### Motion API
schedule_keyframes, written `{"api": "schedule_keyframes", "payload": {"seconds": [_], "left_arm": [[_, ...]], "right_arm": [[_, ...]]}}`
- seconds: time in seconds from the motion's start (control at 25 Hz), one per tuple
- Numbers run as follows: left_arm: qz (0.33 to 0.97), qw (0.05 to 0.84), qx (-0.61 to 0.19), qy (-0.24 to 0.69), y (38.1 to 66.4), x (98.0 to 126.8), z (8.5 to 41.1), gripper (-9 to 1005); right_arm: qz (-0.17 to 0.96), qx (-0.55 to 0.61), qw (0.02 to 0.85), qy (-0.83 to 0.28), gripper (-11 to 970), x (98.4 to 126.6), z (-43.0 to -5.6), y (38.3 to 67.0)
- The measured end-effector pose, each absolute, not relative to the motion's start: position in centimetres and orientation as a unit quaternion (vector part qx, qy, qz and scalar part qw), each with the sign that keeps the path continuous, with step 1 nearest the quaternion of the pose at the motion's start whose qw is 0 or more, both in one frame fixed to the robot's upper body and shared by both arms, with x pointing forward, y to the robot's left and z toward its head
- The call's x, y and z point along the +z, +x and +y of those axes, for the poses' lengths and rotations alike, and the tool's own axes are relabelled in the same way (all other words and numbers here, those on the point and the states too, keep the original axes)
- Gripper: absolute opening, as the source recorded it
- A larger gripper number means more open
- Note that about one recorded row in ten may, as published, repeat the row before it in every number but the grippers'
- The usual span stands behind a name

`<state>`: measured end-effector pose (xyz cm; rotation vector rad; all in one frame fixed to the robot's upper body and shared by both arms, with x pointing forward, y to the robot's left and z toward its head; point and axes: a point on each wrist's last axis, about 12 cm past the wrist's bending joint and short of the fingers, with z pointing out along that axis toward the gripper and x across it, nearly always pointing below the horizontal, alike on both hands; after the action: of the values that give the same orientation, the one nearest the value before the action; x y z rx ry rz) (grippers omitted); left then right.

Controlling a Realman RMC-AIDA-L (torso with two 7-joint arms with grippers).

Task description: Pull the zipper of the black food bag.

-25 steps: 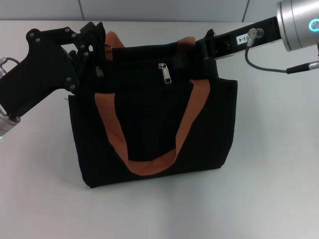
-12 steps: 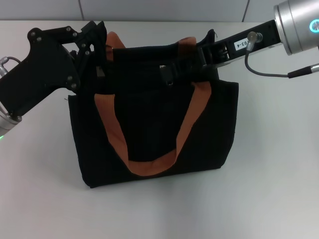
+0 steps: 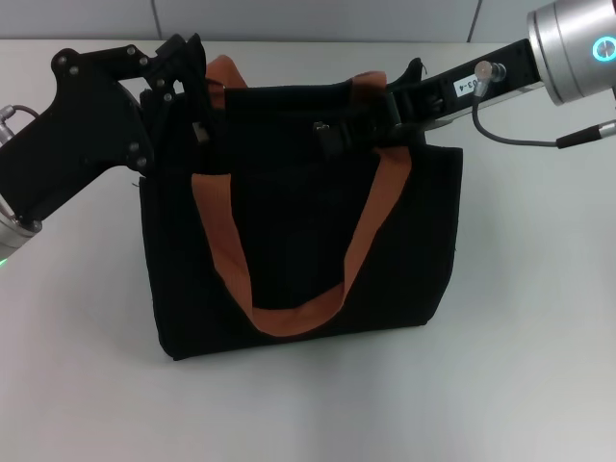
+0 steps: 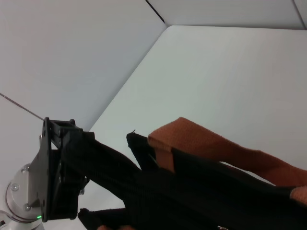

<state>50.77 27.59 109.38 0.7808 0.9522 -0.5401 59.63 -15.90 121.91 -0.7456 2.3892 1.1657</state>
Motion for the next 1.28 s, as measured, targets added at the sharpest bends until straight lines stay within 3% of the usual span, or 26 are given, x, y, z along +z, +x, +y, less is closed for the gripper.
{"api": "schedule_keyframes", "payload": {"seconds": [0.96, 1.16, 1.28], "left_arm": [[0.429, 0.785, -0.259, 0.364, 50.6, 109.6, 27.4, 25], [0.429, 0.785, -0.259, 0.364, 50.6, 109.6, 27.4, 25], [0.429, 0.785, -0.259, 0.364, 50.6, 109.6, 27.4, 25]], "right_arm": [[0.837, 0.444, 0.185, -0.262, 266, 121.4, -14.2, 59.8], [0.836, 0.439, 0.192, -0.268, 202, 121.2, -14.2, 59.8], [0.836, 0.436, 0.192, -0.272, 84, 121.1, -14.1, 59.7]]}}
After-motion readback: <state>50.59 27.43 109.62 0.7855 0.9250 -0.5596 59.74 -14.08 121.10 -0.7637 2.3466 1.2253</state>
